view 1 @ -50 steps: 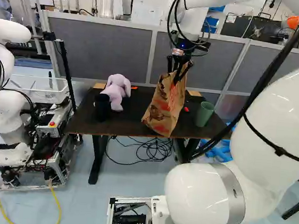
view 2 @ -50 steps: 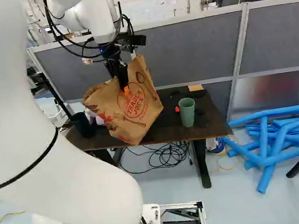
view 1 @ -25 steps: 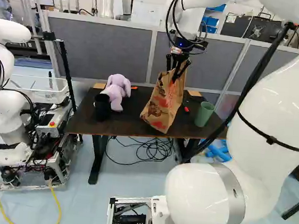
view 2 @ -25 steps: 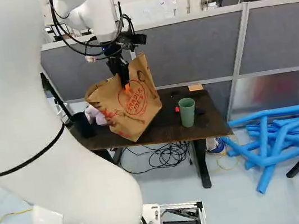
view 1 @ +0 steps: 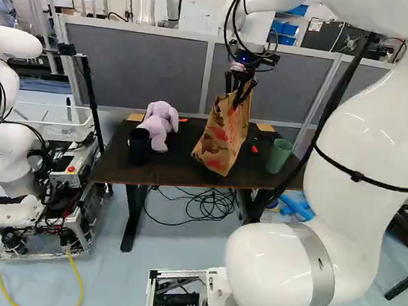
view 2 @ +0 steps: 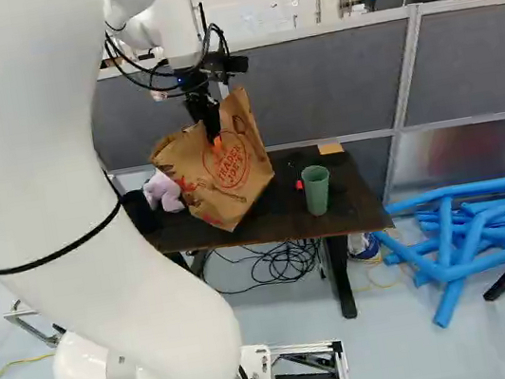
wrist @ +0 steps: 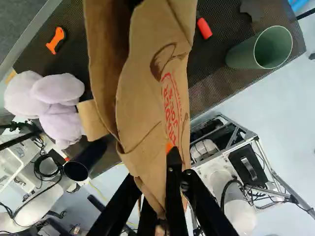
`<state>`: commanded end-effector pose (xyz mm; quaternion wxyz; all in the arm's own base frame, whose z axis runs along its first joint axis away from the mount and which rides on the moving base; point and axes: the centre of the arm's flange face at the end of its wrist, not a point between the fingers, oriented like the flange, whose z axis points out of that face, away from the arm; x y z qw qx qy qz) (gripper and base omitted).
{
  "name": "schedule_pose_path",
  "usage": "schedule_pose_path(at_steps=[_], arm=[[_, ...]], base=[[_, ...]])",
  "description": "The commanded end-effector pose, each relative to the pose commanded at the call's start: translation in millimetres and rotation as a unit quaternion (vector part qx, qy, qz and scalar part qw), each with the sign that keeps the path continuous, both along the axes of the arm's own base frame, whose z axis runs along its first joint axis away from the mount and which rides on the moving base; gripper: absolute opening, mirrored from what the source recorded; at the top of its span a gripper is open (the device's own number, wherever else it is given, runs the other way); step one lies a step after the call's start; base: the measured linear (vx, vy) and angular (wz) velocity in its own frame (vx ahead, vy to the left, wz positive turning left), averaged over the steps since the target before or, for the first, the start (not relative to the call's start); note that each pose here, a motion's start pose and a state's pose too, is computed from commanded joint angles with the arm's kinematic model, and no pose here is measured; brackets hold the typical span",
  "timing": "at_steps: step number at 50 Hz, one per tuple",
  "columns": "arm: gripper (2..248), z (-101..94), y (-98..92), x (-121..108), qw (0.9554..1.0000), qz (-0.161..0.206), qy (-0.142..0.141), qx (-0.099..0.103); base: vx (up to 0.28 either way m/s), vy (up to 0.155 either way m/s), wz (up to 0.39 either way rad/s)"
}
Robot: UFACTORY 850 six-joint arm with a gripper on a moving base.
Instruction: Pick up the bag on the ground and place it on the table
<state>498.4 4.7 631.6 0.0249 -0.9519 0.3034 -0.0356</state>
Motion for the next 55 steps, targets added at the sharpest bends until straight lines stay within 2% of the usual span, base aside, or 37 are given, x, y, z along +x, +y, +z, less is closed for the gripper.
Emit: schedule_pose_path(at_steps=[25,55], arm=[[21,-1.3,-5.0,33,1.0000,-0.005,-0.004,0.000],[21,-44.3,-14.4,91,0.9995,-0.012,0.028,0.000]], base=[[0.000,0.000,0.000],[0.000,0.000,0.000]])
